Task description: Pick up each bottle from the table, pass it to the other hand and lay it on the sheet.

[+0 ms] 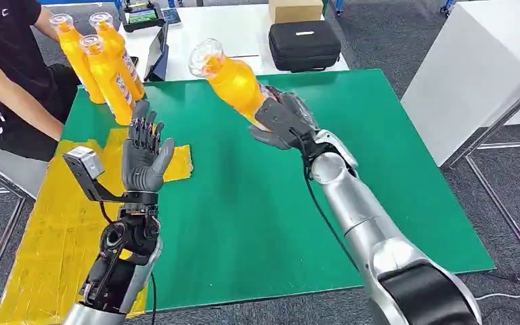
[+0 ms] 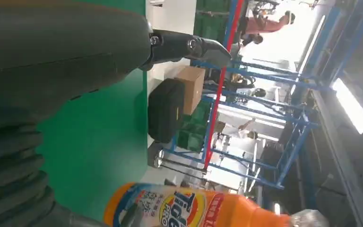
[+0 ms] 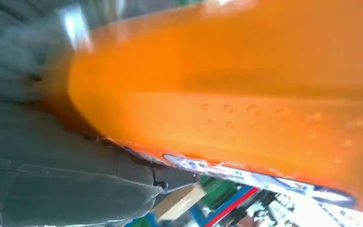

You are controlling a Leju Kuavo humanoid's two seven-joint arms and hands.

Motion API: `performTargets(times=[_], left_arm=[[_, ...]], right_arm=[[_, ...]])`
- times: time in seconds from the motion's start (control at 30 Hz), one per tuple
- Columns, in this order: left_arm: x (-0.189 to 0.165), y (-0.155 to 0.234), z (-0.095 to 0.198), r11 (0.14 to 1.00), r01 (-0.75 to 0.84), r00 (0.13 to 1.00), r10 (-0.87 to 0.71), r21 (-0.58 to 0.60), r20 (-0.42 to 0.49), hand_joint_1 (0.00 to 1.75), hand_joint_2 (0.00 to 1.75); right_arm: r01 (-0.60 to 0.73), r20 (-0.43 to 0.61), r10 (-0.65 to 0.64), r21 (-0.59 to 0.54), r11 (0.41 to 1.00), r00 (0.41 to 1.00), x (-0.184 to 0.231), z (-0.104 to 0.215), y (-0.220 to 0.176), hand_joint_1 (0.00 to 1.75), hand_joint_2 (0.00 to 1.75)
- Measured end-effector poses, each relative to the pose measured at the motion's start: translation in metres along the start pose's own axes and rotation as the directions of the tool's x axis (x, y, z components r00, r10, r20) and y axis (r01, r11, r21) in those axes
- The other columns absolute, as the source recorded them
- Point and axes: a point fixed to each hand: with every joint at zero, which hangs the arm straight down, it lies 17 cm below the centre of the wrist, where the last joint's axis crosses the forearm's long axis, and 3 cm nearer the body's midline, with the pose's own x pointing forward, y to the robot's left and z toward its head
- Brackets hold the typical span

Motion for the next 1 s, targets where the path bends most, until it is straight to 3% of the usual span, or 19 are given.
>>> performTargets(times=[0.17,0.4,0.6,1.0], left_arm=[[0.005,-0.003,-0.001,0.999,0.037,0.999,-0.038,0.021,0.032,0.0,1.75],[0.008,0.002,-0.002,0.996,0.065,0.996,-0.068,0.054,0.05,0.0,1.75],[0.011,0.008,-0.003,0.993,0.086,0.994,-0.092,0.085,0.066,0.0,1.75],[0.02,0.009,-0.004,0.987,0.125,0.986,-0.135,0.099,0.103,0.0,1.75]], right_arm=[[0.042,0.023,-0.043,0.045,0.998,0.999,0.034,-0.009,0.034,1.75,1.75],[0.061,0.03,-0.064,0.078,0.995,0.998,0.049,-0.011,0.052,1.75,1.75],[0.084,0.028,-0.089,0.163,0.983,0.996,0.072,-0.008,0.091,1.75,1.75],[0.041,-0.007,-0.04,0.245,0.969,0.999,0.075,0.0,0.126,1.75,1.75]])
